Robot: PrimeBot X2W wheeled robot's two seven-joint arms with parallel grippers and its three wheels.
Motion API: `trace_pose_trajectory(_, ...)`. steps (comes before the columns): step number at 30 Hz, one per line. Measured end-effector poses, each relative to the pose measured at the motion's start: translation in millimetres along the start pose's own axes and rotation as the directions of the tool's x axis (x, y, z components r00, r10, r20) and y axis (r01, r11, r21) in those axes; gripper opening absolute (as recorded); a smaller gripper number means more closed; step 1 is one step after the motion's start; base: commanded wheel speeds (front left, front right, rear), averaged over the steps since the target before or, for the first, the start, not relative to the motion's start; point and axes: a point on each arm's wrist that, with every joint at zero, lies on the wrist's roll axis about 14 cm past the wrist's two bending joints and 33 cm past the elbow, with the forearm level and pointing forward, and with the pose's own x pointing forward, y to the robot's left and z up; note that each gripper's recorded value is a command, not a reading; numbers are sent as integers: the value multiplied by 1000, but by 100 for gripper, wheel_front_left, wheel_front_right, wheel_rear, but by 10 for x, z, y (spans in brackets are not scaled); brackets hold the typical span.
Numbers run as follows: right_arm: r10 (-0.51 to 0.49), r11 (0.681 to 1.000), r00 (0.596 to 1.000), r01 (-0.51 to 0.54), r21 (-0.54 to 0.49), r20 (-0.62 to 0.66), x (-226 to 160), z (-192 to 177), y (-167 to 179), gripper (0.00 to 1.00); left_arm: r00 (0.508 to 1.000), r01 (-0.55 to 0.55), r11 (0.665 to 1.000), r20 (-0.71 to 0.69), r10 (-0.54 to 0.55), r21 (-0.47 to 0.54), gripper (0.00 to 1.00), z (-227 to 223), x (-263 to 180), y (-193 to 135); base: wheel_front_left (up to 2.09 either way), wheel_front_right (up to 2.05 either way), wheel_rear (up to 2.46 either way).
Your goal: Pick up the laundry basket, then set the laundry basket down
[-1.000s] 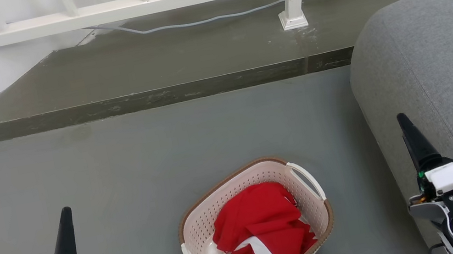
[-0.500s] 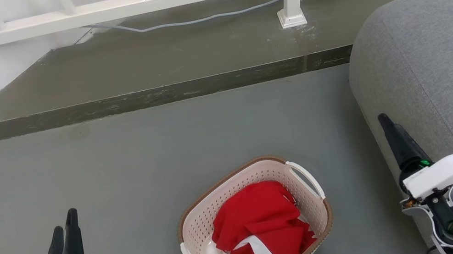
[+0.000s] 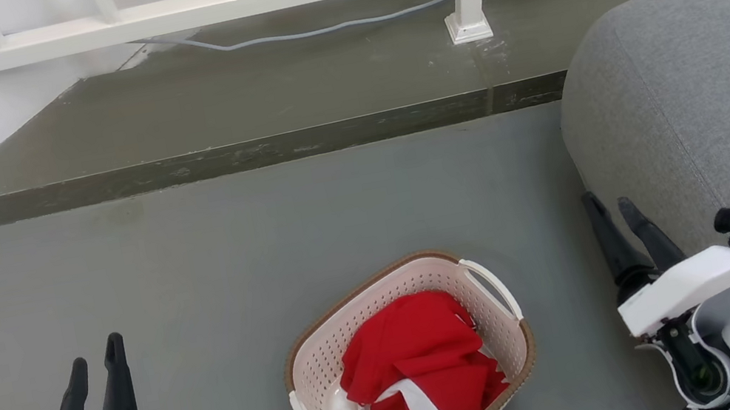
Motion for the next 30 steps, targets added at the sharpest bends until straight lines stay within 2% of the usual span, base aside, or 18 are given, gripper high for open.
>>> trace_pose_trajectory(14,41,981,999,-40,-190,3,4,-56,115,100,997,71,982,16,-75,176,100,11,25,-180,0,0,0)
trace_pose_trajectory(30,118,911,993,-98,-402,25,15,-48,300,100,983,167,921,10,-183,353,100,-32,28,-433,0,0,0)
